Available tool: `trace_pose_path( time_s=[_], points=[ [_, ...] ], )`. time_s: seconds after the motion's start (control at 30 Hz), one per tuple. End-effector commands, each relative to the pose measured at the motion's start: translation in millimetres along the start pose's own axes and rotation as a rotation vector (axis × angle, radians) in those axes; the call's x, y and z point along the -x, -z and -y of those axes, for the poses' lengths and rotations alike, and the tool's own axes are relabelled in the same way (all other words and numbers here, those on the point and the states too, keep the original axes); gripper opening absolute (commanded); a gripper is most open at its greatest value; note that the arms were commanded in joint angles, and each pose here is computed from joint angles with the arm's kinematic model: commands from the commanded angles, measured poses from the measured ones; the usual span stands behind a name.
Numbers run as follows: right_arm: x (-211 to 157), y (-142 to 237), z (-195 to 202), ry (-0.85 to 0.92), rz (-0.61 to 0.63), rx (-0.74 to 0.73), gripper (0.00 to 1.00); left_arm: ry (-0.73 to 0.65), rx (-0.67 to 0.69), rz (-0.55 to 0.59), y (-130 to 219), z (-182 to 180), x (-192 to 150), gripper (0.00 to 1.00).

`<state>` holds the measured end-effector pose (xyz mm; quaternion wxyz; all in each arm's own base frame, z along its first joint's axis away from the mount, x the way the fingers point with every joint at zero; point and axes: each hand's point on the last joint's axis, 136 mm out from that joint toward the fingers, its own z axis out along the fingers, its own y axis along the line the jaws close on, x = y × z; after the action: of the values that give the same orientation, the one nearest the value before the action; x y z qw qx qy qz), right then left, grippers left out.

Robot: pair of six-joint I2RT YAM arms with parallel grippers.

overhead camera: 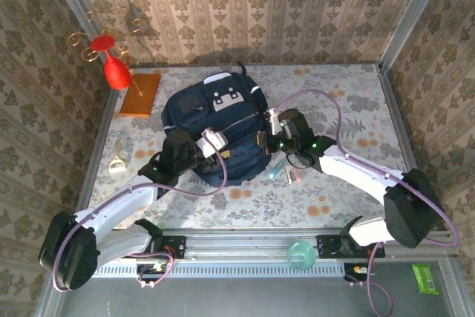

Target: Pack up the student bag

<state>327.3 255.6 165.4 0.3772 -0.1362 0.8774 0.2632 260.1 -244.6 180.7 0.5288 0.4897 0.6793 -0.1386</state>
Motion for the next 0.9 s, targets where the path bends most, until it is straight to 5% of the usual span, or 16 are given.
trace_pose_path(
  time_s=[0.0, 0.23, 0.43, 0.57, 0.77, 0.87],
  points=[
    [21, 9, -39, -0.003, 0.091, 0.173, 0.0, -0.045, -0.091, 0.043, -4, 22, 29, 0.73],
    [20, 16, -61, -0.025, 0.099, 0.279, 0.0, -0.135, -0.13, -0.061, -39, 29, 19, 0.62],
    [14, 12, -50, -0.031, 0.079, 0.229, 0.0, -0.149, -0.097, -0.119, -44, 22, -2, 0.32],
    [6, 8, -26, -0.036, 0.052, 0.136, 0.0, -0.081, -0.059, -0.09, -32, 6, -4, 0.02],
    [1, 9, 49, -0.072, -0.004, -0.201, 0.0, 0.018, 0.017, 0.015, -5, -16, 1, 0.0],
    [4, 2, 65, -0.119, -0.011, -0.243, 0.0, 0.073, 0.065, 0.052, 7, -26, -1, 0.0]
  ],
)
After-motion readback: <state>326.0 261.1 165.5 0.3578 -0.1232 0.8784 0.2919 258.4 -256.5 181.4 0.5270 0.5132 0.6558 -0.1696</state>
